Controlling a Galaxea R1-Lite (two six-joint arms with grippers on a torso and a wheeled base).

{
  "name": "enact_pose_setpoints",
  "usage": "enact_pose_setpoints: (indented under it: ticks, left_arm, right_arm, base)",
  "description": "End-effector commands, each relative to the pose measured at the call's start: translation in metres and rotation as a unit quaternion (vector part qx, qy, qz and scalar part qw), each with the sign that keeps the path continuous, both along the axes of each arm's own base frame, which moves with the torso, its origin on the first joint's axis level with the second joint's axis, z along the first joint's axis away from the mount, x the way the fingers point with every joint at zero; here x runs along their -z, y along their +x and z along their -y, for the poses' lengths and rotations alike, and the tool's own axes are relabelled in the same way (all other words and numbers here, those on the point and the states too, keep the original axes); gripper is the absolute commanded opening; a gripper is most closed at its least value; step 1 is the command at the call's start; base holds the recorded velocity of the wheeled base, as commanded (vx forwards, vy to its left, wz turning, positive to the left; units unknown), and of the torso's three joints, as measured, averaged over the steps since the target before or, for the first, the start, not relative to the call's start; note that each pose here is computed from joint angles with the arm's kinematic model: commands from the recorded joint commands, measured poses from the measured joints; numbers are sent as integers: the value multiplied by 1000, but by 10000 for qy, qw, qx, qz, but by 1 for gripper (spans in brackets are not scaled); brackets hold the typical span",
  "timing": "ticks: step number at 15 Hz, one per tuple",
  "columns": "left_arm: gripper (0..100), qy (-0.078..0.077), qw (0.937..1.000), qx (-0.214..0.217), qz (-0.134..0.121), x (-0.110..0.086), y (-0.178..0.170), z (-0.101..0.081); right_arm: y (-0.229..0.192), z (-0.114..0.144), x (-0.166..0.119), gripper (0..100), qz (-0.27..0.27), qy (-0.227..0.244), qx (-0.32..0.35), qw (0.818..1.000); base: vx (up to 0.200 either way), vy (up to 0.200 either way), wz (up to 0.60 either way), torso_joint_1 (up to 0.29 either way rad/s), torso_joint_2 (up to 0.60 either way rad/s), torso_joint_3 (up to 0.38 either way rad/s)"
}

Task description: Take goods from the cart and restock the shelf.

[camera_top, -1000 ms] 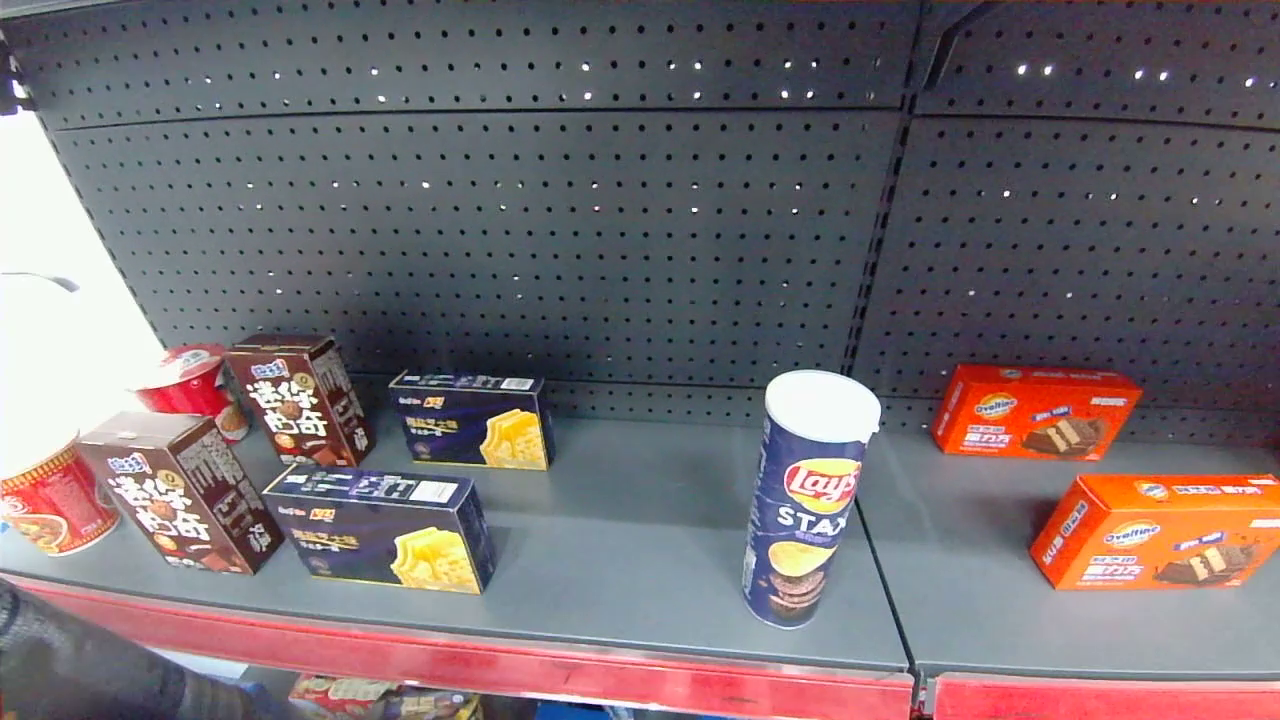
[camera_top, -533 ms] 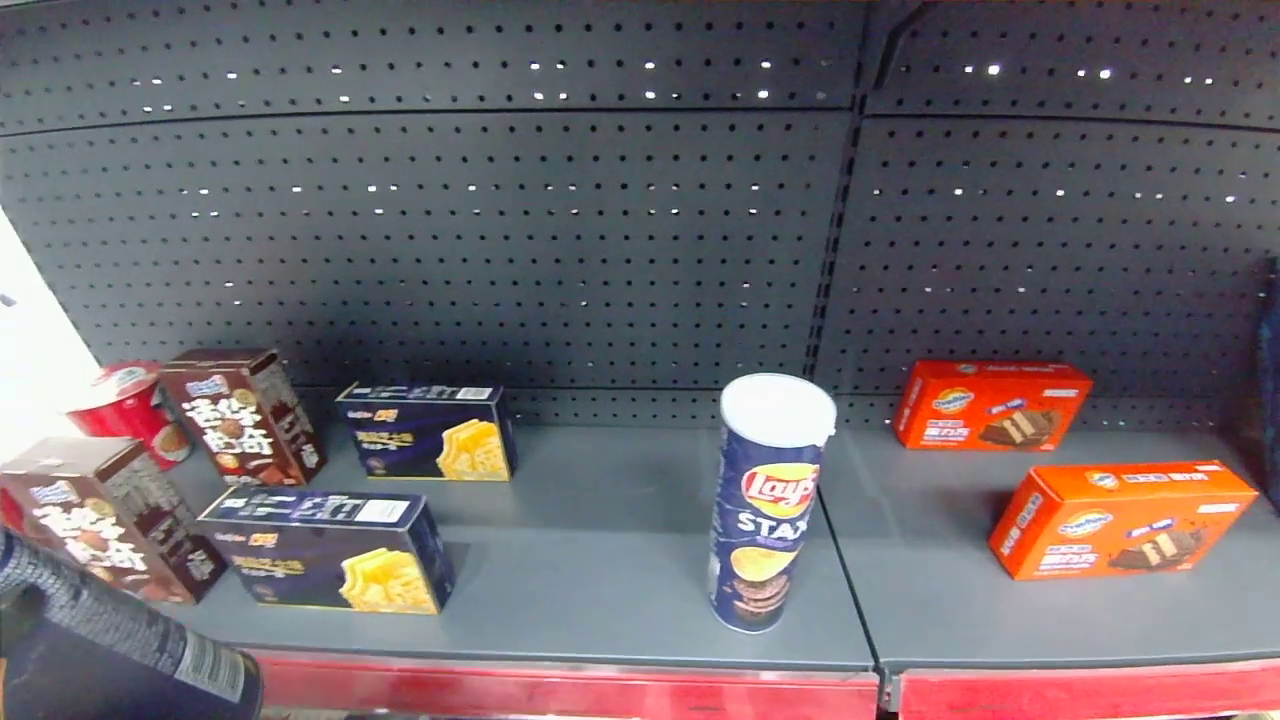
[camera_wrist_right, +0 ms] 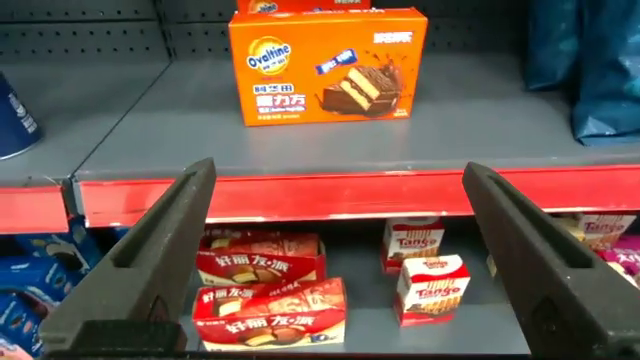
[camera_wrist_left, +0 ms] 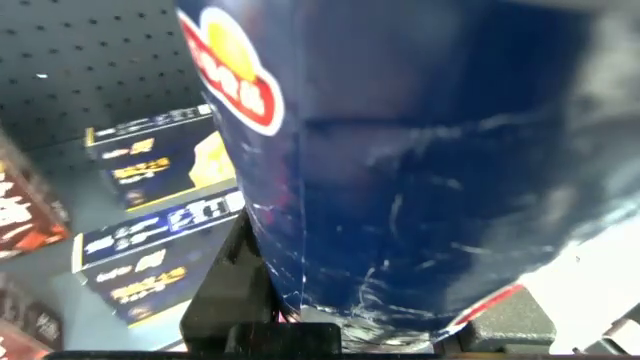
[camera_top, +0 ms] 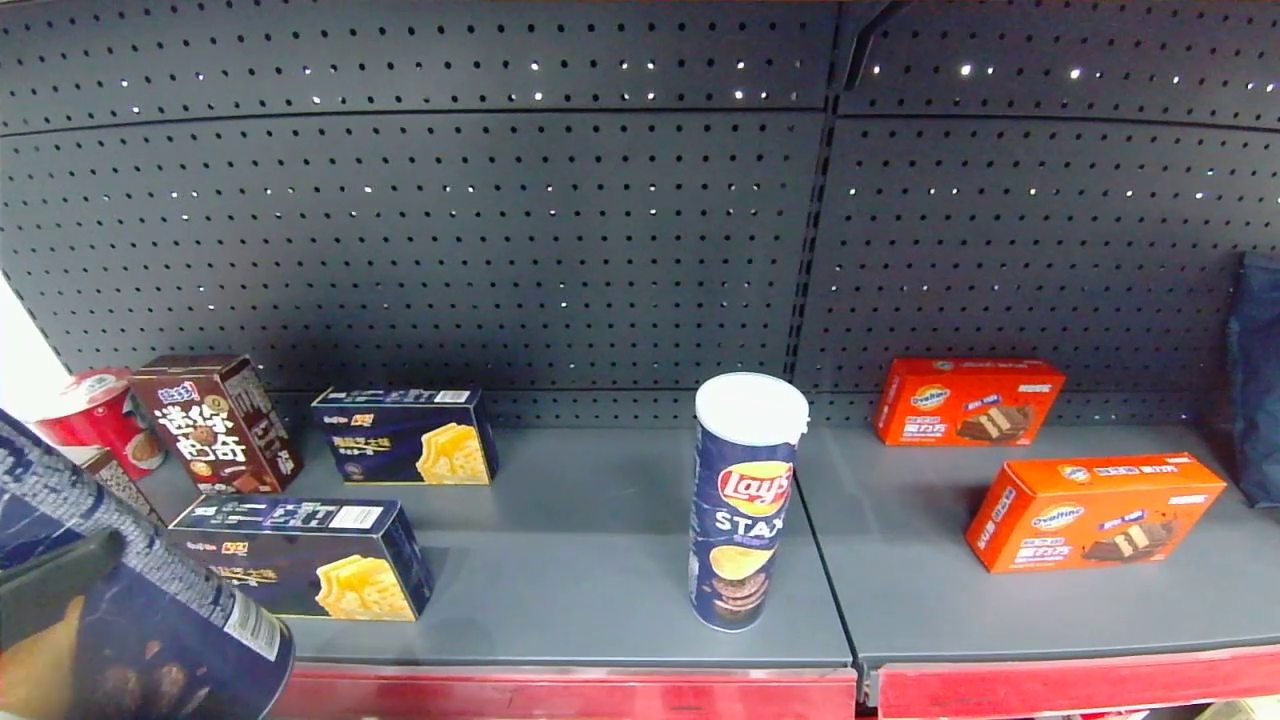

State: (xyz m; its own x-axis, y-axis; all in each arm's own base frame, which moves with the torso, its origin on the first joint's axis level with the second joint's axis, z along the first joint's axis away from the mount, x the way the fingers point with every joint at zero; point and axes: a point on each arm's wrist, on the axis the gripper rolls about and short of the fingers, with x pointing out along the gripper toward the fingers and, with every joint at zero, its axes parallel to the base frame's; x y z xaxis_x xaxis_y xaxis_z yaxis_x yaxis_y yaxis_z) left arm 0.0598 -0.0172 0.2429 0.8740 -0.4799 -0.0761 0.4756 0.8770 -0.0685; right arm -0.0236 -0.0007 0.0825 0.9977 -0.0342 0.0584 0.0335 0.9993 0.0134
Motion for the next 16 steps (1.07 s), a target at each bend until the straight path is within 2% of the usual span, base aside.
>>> enact_pose_setpoints:
  ticks: [1,3,5,6,8,10,14,16]
  left_arm:
    - [0,77,9991,119,-396,0,28,6]
    - [0,149,9980,333,-512,-5,62,17]
    - [0,209,9979,526,-302,-8,100,31]
    - [0,215,9972,641,-315,-10,115,39]
    - [0,231,9958,794,-398,-13,139,53]
    - [0,240,9948,893,-434,-16,153,61]
    - [0,294,9892,1271,-668,-5,188,80]
    - [0,425,9877,1401,-552,3,202,89]
  right_arm:
    - [0,0,0,100,6,-4,-10,10000]
    - [0,0,0,100,-1,-4,5,10000]
    - [0,0,0,100,-4,-72,9,10000]
    - [0,0,0,100,-6,-141,13,9999]
    - [0,0,0,100,-16,-440,23,9990]
    - [0,0,0,100,-12,-539,29,9985]
    - [0,0,0,100,-13,-538,45,9985]
    - [0,0,0,100,-12,-539,37,9985]
  base:
    - [0,0,0,0,0,0]
    - [0,0,0,0,0,0]
    - [0,0,0,0,0,0]
    - [0,0,0,0,0,0]
    - [0,0,0,0,0,0]
    - [0,0,0,0,0,0]
    - [0,0,0,0,0,0]
    - [0,0,0,0,0,0]
